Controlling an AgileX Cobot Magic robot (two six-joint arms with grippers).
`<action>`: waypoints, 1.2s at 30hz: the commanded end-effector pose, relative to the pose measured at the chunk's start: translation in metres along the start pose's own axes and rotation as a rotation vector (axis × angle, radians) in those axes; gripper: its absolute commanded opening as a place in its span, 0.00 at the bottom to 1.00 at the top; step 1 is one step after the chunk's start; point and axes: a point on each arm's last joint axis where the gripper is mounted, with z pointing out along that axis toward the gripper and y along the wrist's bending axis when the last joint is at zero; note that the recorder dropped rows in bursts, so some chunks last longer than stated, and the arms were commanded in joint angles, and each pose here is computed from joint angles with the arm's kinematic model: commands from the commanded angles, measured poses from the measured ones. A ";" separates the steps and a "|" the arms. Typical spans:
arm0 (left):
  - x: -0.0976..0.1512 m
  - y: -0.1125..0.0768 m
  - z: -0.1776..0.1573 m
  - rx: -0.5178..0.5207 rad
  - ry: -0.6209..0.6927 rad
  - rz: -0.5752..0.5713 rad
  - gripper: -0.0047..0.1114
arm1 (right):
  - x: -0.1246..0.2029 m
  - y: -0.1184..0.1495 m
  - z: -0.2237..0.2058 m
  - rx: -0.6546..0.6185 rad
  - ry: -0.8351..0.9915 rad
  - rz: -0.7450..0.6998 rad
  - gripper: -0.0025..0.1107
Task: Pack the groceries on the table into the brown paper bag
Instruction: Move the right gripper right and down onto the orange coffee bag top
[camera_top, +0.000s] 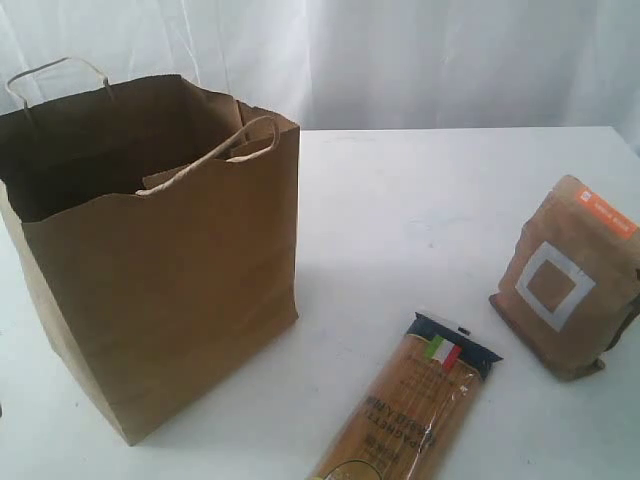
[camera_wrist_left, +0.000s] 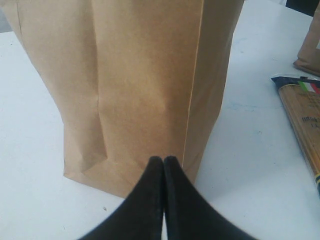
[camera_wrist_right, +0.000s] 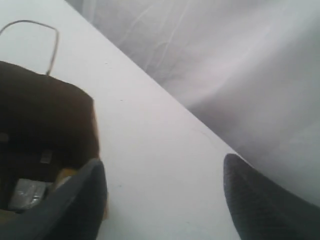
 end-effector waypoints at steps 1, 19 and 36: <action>0.000 0.000 0.000 -0.001 -0.006 -0.007 0.04 | 0.007 -0.033 -0.029 0.128 0.012 0.050 0.58; 0.000 0.000 0.000 -0.001 -0.006 -0.007 0.04 | 0.116 -0.078 -0.049 0.261 0.316 0.234 0.58; 0.000 0.000 0.000 -0.001 -0.006 -0.007 0.04 | 0.230 -0.085 0.004 0.209 0.586 0.365 0.58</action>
